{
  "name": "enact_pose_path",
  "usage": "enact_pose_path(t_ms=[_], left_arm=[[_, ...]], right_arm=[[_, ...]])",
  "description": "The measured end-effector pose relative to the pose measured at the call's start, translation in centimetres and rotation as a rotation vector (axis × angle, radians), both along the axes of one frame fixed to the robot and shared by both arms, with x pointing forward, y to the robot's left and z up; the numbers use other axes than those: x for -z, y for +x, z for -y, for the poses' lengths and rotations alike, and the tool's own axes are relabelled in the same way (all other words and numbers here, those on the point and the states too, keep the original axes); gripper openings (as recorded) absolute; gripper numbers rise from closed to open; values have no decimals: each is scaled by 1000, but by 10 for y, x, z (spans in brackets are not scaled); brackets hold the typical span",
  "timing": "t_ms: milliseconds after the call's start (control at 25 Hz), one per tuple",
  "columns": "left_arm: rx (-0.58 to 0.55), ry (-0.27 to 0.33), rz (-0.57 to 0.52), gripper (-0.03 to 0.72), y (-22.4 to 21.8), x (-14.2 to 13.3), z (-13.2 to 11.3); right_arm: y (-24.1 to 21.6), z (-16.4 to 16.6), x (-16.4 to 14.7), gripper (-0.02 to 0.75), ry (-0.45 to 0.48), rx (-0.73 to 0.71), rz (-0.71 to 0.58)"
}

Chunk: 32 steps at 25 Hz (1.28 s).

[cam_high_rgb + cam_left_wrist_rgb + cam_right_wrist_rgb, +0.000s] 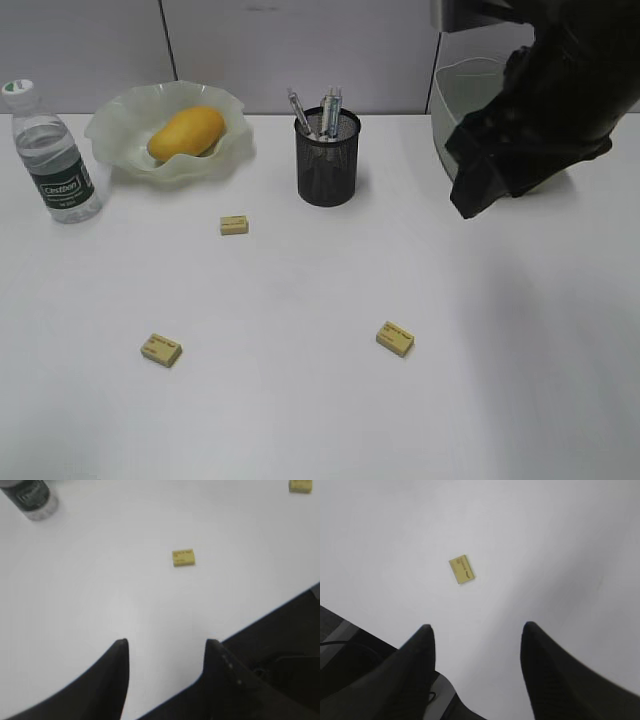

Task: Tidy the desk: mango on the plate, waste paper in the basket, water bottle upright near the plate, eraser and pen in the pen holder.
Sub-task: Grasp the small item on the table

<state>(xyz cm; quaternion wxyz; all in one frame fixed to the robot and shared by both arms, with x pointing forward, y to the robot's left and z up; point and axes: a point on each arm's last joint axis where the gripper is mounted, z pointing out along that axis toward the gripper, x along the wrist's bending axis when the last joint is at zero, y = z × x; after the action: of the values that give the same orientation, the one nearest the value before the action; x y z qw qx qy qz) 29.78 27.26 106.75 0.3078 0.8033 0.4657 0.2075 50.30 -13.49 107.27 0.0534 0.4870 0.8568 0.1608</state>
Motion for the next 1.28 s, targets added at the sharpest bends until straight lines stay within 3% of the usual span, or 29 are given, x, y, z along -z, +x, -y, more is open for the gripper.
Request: enact_pose_path(t_ms=[200, 480, 680, 1000, 1280], left_arm=[[-49, 67, 51, 390, 16, -21, 0], [-38, 209, -139, 405, 76, -9, 37], [-23, 271, -250, 408, 121, 9, 66], [-5, 293, -301, 408, 190, 19, 111], [1, 203, -373, 408, 249, 31, 130]], right_arm=[[-11, 5, -15, 438, 27, 7, 25], [-36, 21, -43, 438, 66, 17, 79], [-66, 38, -32, 438, 56, 24, 56], [-128, 75, -2, 438, 48, 24, 42], [-178, 108, 1, 438, 104, 28, 191]])
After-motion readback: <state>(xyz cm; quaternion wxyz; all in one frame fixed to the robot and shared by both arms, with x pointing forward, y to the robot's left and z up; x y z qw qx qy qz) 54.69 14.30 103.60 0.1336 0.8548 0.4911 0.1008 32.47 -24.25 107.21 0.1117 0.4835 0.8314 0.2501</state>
